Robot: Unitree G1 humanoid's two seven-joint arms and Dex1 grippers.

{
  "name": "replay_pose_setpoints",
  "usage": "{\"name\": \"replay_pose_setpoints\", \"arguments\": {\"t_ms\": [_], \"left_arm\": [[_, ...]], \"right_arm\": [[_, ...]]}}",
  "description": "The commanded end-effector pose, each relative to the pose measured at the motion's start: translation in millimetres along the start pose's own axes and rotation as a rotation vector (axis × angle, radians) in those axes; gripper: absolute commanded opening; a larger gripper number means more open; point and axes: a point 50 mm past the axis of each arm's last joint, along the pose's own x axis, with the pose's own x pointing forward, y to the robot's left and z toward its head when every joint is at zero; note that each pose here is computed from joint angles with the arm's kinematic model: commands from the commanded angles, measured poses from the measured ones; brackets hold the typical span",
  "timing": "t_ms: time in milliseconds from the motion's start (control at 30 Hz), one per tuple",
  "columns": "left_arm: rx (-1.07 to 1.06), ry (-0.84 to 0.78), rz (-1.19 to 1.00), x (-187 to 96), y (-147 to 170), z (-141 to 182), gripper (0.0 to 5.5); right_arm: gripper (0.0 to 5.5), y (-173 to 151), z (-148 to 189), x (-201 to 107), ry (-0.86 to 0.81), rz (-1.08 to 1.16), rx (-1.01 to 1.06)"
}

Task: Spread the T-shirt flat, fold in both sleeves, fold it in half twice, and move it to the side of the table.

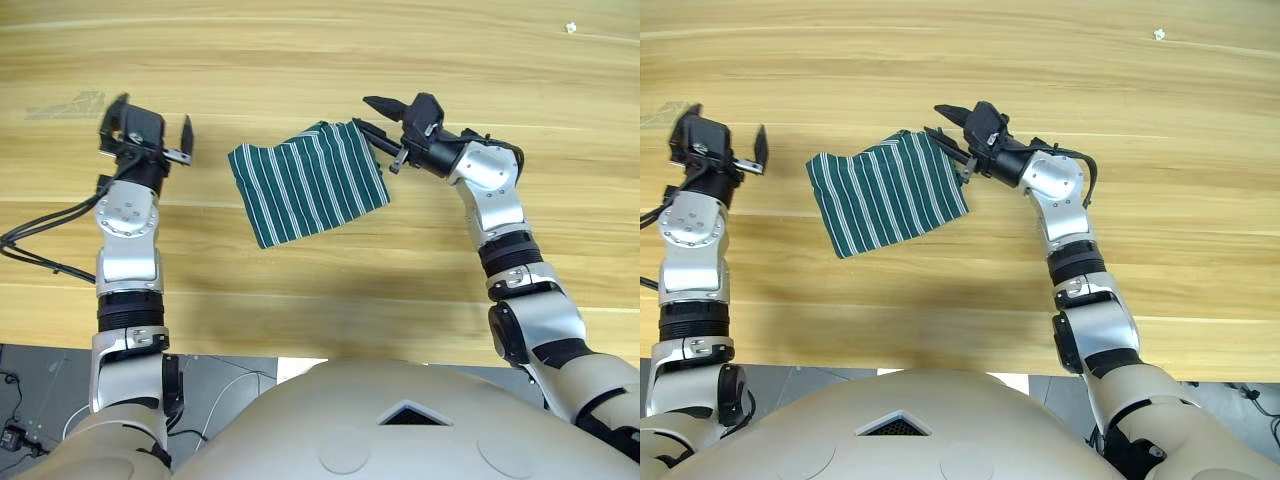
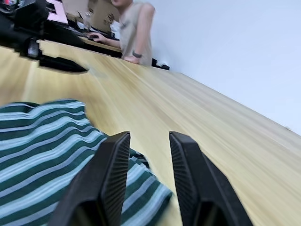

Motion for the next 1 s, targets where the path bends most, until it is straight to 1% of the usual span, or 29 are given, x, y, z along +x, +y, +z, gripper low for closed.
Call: {"name": "replay_pose_setpoints", "arguments": {"t_ms": [33,200,267,333,433,567,667,800,833,900,1000], "left_arm": [[-0.106,-0.08,0.099,-7,1,13,4.24],[-0.145,-0.127,0.049,-12,-17,22,4.24],[-0.158,-0.116,0.015,-14,-28,19,4.24],[-0.185,-0.095,0.007,-16,-35,14,4.24],[-0.198,-0.079,0.008,-19,-40,10,4.24],[-0.236,-0.089,-0.014,-18,-46,15,4.24],[-0.247,-0.09,-0.019,-18,-49,17,4.24],[-0.254,-0.081,-0.01,-21,-48,15,4.24],[-0.256,-0.08,0.002,-21,-45,14,4.24],[-0.258,-0.084,0.022,-21,-41,15,4.24],[-0.241,-0.088,0.031,-26,-38,15,4.24]], "right_arm": [[1.52,17,-2,30,0.06,0.136,-0.027],[1.52,23,-1,66,0.152,0.173,-0.062],[1.52,24,4,78,0.159,0.177,-0.052],[1.52,23,5,84,0.183,0.157,-0.056],[1.52,21,-4,83,0.265,0.115,-0.028],[1.52,31,-32,66,0.404,0.165,0.019],[1.52,39,-50,50,0.492,0.205,0.015],[1.52,32,-72,23,0.635,0.17,-0.016],[1.52,29,-76,16,0.664,0.148,-0.026],[1.52,13,-79,3,0.682,0.038,0.0],[1.52,-29,-76,-28,0.627,-0.248,0.134]]}}
